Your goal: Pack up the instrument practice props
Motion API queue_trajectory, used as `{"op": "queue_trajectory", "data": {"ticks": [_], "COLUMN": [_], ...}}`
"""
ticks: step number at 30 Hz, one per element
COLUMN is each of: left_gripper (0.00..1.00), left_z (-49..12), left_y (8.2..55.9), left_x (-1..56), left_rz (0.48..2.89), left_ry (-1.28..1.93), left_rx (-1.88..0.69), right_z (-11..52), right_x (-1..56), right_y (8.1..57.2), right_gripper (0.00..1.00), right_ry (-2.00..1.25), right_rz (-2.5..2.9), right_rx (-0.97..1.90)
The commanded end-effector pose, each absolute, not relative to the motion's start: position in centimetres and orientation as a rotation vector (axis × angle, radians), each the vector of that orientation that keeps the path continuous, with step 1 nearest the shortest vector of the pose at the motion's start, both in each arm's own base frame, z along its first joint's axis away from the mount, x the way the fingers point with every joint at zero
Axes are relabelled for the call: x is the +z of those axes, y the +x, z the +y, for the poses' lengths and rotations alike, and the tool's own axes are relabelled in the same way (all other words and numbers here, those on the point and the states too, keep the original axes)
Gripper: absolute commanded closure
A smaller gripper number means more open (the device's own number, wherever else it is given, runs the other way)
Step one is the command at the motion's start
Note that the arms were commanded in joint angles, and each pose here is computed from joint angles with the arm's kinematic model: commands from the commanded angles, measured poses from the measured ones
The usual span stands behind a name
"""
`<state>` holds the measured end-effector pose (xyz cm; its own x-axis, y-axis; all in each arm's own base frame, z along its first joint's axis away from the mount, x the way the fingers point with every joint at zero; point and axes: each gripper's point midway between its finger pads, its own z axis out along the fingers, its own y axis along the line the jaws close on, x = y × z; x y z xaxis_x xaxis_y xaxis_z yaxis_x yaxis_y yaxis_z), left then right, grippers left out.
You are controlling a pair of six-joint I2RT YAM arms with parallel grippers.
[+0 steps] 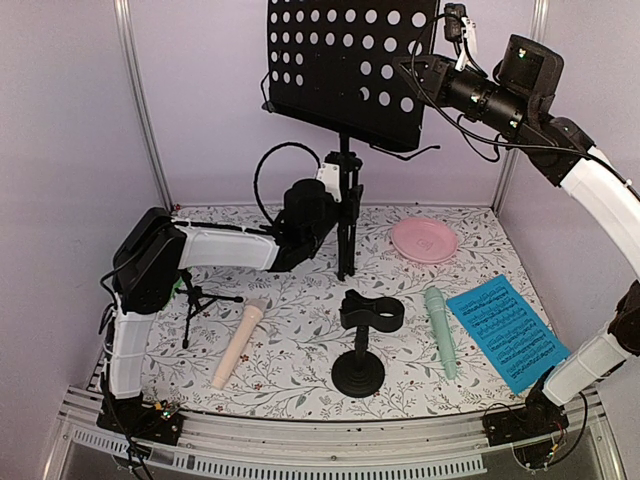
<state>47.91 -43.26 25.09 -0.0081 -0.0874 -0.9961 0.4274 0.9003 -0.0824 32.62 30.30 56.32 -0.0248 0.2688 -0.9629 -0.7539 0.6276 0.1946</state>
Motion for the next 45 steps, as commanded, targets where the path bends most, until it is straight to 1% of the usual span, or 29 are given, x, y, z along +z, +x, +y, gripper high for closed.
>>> {"op": "queue_trajectory", "data": {"ticks": [1,7,12,15,18,20,28,36,42,45], "left_gripper": [0.54,0.54,0.54,0.55,0.56,0.59,0.6,0.7,0.82,0.92], "left_z": [-41.7,-41.9,-41.4,-40.4,-40.2,-39.9,-39.2,-39.9,-39.7,-39.7], "left_y": [47.7,45.4,43.6,42.3,41.5,41.1,39.8,39.0,38.1,37.6], "left_x": [24.2,25.6,25.7,27.0,26.5,25.9,26.2,25.0,24.2,23.7], "left_rz": [1.567,1.537,1.551,1.548,1.578,1.618,1.675,1.752,1.792,1.82], "left_ry": [0.34,0.467,0.57,0.593,0.647,0.685,0.743,0.761,0.784,0.791], "left_rx": [-0.308,-0.256,-0.221,-0.23,-0.227,-0.202,-0.2,-0.254,-0.264,-0.276], "right_z": [28.0,27.2,26.8,26.5,26.0,25.6,23.8,23.4,22.8,22.7], "right_x": [64.7,66.3,66.3,66.4,66.5,66.2,63.3,61.5,58.8,57.5], "right_y": [27.0,26.2,26.3,26.3,26.6,27.0,29.0,29.2,29.9,30.2], "right_gripper": [1.0,1.0,1.0,1.0,1.0,1.0,1.0,1.0,1.0,1.0], "right_ry": [-0.417,-0.406,-0.387,-0.375,-0.341,-0.31,-0.166,-0.128,-0.055,-0.031], "right_rz": [1.076,1.037,1.042,1.035,1.041,1.061,1.155,1.177,1.216,1.246], "right_rx": [1.008,1.008,0.993,0.988,0.969,0.951,0.891,0.895,0.903,0.906]}}
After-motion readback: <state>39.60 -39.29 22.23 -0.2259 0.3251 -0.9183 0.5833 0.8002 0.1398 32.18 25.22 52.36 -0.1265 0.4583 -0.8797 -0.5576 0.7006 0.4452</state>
